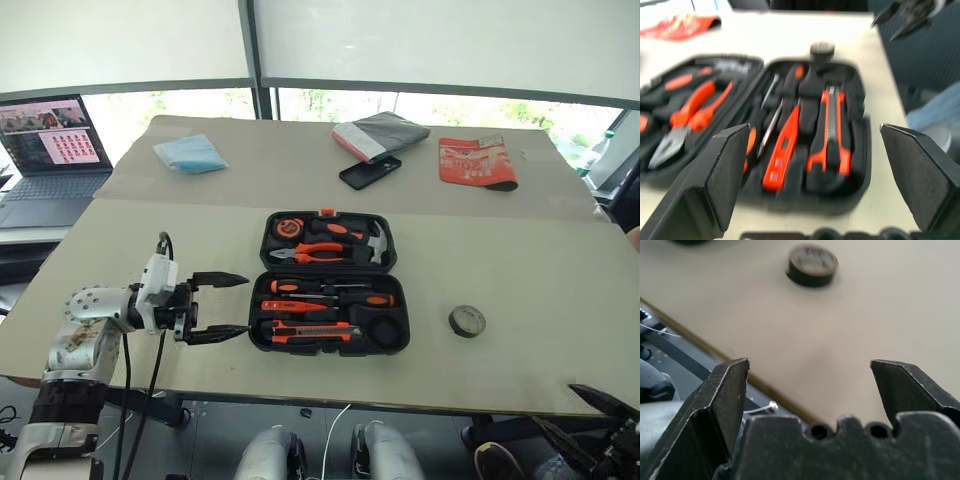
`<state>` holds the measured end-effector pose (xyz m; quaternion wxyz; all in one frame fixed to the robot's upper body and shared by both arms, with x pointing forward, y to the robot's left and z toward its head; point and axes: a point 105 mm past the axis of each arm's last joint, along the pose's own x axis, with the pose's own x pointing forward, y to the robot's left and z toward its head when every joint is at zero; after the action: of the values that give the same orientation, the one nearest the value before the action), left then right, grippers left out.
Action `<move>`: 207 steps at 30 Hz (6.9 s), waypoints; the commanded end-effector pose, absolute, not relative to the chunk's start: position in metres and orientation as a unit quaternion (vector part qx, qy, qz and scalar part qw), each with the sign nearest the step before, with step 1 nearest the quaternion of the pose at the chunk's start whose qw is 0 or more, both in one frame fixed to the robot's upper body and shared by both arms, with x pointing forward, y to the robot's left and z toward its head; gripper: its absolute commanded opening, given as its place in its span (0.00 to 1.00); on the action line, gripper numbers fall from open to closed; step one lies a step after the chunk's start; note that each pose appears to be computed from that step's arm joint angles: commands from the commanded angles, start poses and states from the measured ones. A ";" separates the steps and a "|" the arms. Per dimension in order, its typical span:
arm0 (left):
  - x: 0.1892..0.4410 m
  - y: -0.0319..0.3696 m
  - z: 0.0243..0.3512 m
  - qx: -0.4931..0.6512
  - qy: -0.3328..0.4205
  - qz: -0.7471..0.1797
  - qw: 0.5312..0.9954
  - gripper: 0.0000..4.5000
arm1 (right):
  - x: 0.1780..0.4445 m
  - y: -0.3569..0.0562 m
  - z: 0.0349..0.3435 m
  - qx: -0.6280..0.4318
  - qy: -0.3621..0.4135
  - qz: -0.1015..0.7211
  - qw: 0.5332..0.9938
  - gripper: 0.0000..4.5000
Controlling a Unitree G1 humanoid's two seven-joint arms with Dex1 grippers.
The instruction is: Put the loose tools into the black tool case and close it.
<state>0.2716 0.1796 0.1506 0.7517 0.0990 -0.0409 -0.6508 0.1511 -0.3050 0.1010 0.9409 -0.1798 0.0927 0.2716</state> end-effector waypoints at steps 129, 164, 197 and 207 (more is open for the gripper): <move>0.387 0.186 0.156 -0.064 0.279 -0.336 0.897 0.98 | 0.336 -0.211 0.168 0.025 0.339 0.306 0.889 1.00; 0.403 0.159 0.164 -0.149 0.255 -0.362 0.884 0.02 | 0.388 -0.162 0.164 0.074 0.288 0.315 0.901 0.00; 0.307 0.249 0.105 0.213 -0.036 -0.383 0.898 0.71 | 0.270 -0.220 0.094 -0.450 -0.080 0.413 0.788 0.67; 0.354 0.197 0.130 0.176 -0.017 -0.443 0.879 0.17 | 0.194 -0.187 0.097 -0.249 0.067 0.544 0.799 0.00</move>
<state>0.3438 0.2086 0.1230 0.8841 0.1753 -0.0226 -0.4325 0.2038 -0.2045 0.0866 0.8088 -0.2771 0.0670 0.5144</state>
